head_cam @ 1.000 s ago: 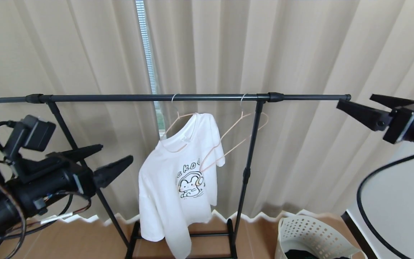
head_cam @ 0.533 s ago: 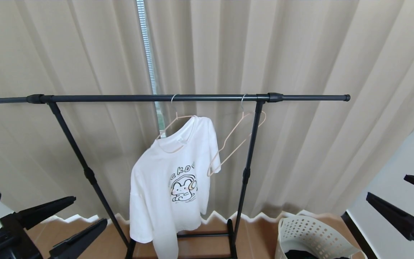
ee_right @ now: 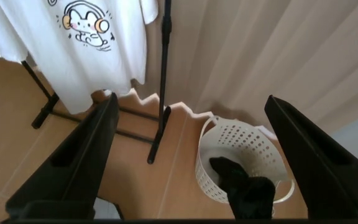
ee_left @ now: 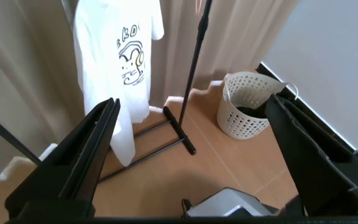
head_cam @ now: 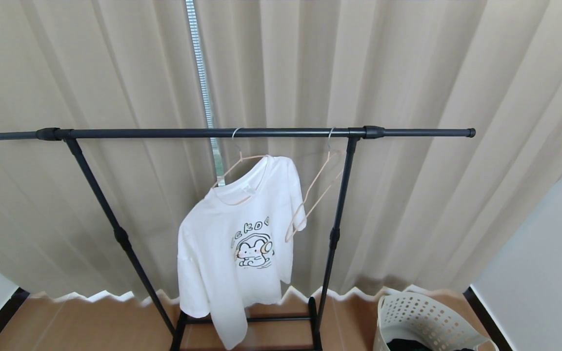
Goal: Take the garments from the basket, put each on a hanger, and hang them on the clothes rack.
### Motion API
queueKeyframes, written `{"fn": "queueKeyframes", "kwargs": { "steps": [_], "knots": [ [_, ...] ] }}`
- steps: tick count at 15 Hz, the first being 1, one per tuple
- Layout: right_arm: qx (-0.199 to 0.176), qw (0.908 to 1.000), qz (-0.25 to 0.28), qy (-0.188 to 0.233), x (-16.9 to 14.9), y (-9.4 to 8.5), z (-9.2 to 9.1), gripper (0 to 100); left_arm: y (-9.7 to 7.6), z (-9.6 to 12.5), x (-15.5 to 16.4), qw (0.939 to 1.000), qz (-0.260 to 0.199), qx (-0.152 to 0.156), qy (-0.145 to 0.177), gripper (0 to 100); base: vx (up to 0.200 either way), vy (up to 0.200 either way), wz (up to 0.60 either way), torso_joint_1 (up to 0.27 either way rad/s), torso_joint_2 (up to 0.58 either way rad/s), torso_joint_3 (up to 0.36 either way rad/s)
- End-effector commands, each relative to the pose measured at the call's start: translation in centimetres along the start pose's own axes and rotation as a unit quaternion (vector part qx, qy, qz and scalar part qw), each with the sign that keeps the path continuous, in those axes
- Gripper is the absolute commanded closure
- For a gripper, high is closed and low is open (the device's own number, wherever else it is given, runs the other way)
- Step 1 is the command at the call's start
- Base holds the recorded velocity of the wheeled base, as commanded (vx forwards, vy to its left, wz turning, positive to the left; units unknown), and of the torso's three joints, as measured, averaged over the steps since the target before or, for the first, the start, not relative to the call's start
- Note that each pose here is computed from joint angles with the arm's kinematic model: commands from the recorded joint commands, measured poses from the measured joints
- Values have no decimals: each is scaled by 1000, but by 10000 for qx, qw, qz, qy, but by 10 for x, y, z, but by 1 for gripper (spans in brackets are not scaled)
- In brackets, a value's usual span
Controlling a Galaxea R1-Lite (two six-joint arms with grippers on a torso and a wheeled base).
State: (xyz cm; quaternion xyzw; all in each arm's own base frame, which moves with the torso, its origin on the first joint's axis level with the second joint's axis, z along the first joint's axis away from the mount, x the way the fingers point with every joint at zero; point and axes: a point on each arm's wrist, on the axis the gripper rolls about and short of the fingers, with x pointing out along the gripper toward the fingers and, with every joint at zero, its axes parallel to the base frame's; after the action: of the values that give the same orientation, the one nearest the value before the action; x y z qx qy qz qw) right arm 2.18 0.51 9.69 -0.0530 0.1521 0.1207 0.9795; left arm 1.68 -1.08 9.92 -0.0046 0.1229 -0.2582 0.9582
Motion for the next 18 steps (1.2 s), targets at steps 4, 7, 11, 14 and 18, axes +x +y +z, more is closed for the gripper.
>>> {"fn": "queueKeyframes", "kwargs": {
  "steps": [4,7,11,14,18],
  "knots": [
    [29,9955,-382,-870,-33,5,-30,0,-9,-27,-31,9955,687,30,-647,0,0,0,0,0,0,0],
    [158,9882,-956,-1184,-38,9,-33,0,-6,-29,-30,9894,1325,58,-588,0,0,0,0,0,0,0],
    [171,9861,-1068,-1258,-39,9,-33,0,-5,-30,-29,9790,1969,115,-517,0,0,0,0,0,0,0],
    [180,9859,-1083,-1265,-39,9,-33,0,-7,-31,-29,9687,2406,200,-575,0,0,0,0,0,0,0],
    [291,9849,-1123,-1288,-39,8,-33,0,-10,-34,-33,9663,2340,181,-1062,0,0,0,0,0,0,0]
  ]
}}
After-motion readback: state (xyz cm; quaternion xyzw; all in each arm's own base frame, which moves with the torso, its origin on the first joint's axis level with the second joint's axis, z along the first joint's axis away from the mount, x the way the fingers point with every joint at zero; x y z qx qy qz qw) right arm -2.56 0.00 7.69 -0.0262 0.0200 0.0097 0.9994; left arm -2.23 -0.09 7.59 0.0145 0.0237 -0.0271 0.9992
